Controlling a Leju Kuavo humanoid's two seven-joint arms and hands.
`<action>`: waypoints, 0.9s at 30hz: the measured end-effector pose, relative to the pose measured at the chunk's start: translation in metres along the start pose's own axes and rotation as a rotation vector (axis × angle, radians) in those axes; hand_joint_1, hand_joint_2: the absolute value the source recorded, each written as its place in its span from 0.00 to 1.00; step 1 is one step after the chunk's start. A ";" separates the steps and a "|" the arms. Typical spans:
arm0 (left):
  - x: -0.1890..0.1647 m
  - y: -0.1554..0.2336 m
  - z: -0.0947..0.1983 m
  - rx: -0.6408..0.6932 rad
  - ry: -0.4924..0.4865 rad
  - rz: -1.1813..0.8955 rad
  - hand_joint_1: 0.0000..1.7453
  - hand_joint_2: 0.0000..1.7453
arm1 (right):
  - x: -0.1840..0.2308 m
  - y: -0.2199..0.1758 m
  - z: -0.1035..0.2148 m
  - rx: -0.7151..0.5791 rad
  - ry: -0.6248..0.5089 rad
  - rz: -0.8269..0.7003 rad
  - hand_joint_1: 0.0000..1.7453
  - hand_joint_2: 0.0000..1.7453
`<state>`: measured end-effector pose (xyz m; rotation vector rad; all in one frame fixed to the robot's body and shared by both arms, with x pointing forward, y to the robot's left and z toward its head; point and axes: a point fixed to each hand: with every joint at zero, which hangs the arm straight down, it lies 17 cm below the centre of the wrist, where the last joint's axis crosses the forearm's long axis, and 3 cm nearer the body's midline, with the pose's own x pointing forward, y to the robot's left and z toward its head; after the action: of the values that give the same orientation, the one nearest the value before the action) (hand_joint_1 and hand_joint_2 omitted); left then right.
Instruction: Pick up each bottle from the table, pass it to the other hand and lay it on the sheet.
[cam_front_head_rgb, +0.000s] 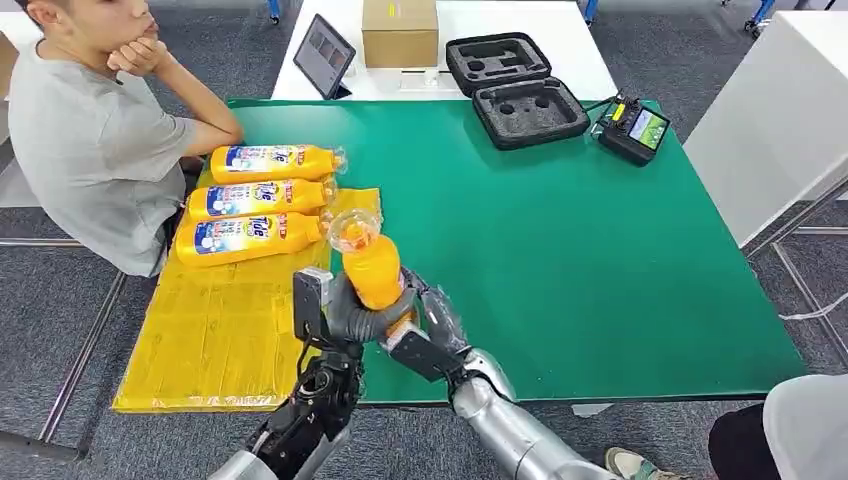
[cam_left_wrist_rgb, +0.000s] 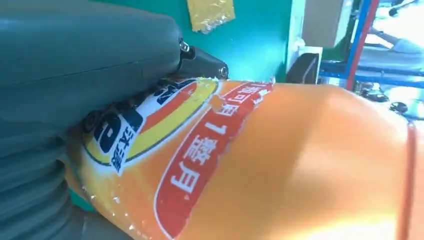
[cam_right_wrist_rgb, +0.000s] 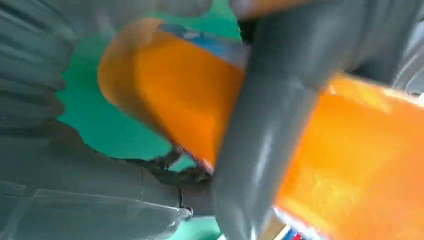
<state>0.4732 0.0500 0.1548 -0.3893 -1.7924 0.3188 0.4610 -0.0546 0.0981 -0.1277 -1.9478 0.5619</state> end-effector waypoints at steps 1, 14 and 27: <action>0.000 0.000 0.000 0.000 0.000 0.001 1.00 1.00 | 0.000 0.000 0.000 0.001 0.000 0.001 0.00 1.00; 0.008 0.002 -0.003 0.012 -0.037 -0.082 1.00 1.00 | -0.002 0.002 0.003 -0.001 0.014 -0.023 0.00 1.00; 0.043 0.030 -0.010 0.048 -0.174 -0.281 1.00 1.00 | -0.018 0.010 0.027 0.005 0.075 -0.082 0.00 1.00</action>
<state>0.4758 0.0958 0.1825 -0.0744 -1.9765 0.2014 0.4436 -0.0603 0.0696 -0.0643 -1.8696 0.5008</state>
